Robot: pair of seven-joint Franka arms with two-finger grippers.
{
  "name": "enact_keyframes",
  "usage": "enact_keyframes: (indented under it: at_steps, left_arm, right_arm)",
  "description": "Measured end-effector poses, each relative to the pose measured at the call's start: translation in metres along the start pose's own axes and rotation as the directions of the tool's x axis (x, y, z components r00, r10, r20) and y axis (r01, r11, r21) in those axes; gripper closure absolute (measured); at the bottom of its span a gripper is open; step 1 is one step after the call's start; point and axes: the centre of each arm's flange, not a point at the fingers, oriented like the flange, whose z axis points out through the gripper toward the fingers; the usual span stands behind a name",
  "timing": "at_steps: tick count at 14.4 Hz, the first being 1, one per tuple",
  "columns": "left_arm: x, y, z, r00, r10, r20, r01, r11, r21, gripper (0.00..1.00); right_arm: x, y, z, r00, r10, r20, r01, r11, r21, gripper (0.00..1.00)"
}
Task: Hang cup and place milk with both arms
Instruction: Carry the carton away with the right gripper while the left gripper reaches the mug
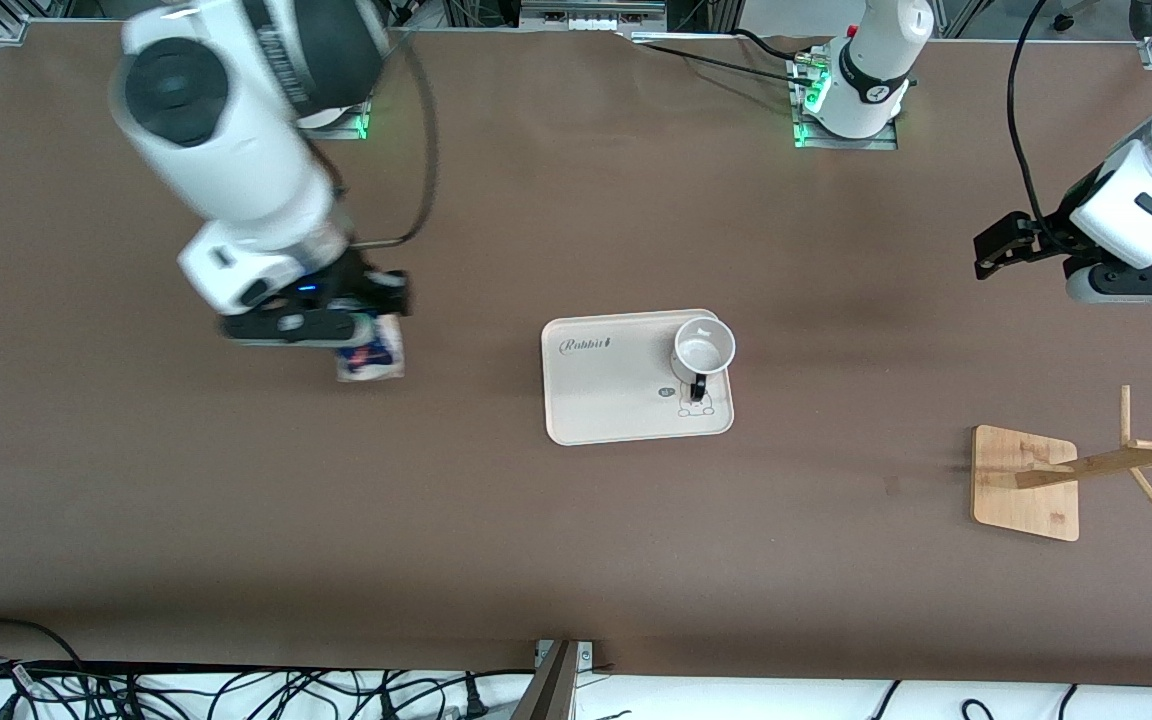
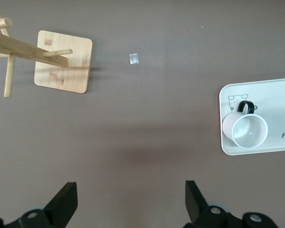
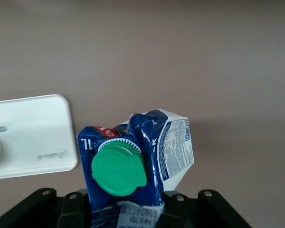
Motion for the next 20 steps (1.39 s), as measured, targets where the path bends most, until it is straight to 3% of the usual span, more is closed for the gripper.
enact_keyframes:
  at_steps: [4, 10, 13, 15, 20]
  left_arm:
    - [0.0, 0.0, 0.0, 1.0, 0.002, 0.003, -0.002, 1.0, 0.0, 0.0]
    - [0.0, 0.0, -0.01, 1.0, 0.001, -0.012, -0.001, 1.0, -0.001, 0.0]
    - [0.003, 0.004, 0.01, 0.998, 0.008, 0.061, -0.007, 1.0, -0.002, 0.0]
    - [0.003, 0.016, 0.019, 0.995, 0.021, 0.1, -0.017, 0.999, -0.044, 0.0]
    - [0.011, 0.076, 0.056, 0.983, -0.009, 0.183, 0.031, 0.992, -0.118, 0.0]
  right_arm:
    - [0.025, 0.111, 0.0, 0.994, 0.01, 0.108, -0.007, 1.0, -0.03, 0.85]
    - [0.039, 0.194, 0.011, 0.987, 0.043, 0.156, -0.046, 0.999, 0.012, 0.85]
    - [0.044, 0.226, 0.028, 0.982, 0.025, 0.185, -0.035, 0.998, 0.048, 0.85]
    - [0.05, 0.247, 0.045, 0.979, 0.03, 0.201, -0.048, 0.995, 0.084, 0.85]
    - [0.059, 0.266, 0.101, 0.982, 0.011, 0.191, -0.029, 0.995, 0.093, 0.85]
